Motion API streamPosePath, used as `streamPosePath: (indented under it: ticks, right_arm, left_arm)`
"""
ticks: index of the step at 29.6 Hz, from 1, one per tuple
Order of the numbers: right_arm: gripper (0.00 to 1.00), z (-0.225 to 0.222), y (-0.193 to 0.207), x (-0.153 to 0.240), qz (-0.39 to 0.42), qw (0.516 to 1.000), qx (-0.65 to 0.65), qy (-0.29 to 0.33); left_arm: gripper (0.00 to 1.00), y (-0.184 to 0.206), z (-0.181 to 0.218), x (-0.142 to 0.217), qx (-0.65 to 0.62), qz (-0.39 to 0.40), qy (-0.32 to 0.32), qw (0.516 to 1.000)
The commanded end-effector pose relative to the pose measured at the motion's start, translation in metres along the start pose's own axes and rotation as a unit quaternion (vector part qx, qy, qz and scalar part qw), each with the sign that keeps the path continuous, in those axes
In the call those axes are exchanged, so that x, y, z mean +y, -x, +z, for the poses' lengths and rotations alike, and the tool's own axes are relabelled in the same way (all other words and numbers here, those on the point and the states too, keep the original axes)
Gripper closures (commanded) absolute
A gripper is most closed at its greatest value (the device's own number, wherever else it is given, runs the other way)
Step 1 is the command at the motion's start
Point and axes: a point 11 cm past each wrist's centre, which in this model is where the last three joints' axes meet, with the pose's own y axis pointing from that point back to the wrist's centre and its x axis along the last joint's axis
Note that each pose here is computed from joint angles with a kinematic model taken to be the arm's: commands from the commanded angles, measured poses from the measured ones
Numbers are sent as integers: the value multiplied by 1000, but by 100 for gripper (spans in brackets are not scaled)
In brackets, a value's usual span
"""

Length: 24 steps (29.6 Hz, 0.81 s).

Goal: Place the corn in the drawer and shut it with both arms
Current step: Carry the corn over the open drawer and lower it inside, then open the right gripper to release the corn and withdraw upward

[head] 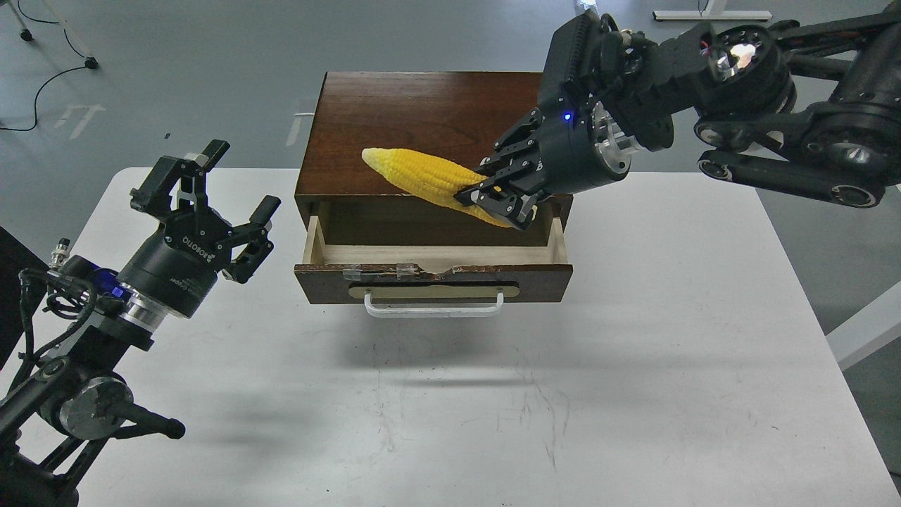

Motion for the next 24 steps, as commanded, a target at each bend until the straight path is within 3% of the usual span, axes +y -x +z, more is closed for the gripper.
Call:
streamPosePath:
  ticks: [1, 5, 6, 9, 13, 17, 21, 24]
  right_arm:
    - [94, -2, 3, -9, -14, 999, 32, -6]
    - [93, -4, 6, -16, -27, 999, 37, -10]
    - [87, -2, 6, -17, -28, 999, 37, -8]
    - [46, -3, 8, -19, -27, 999, 35, -9]
    - [30, -3, 10, -19, -27, 999, 32, -9]
    - [20, -2, 10, -18, -24, 999, 28, -7]
    - [18, -3, 9, -17, -19, 1000, 23, -8]
    - [8, -1, 7, -15, -8, 1000, 11, -5]
  left_arm:
    - [2, 0, 0, 0, 1, 0, 0, 1000]
    - [2, 0, 0, 0, 1, 1, 1, 1000]
    - [2, 0, 0, 0, 1, 0, 1, 1000]
    - [2, 0, 0, 0, 0, 0, 1, 1000]
    - [2, 0, 0, 0, 1, 1, 1, 1000]
    - [2, 0, 0, 0, 1, 1, 1, 1000]
    - [2, 0, 0, 0, 1, 1, 1, 1000]
    - [2, 0, 1, 0, 0, 1, 1, 1000]
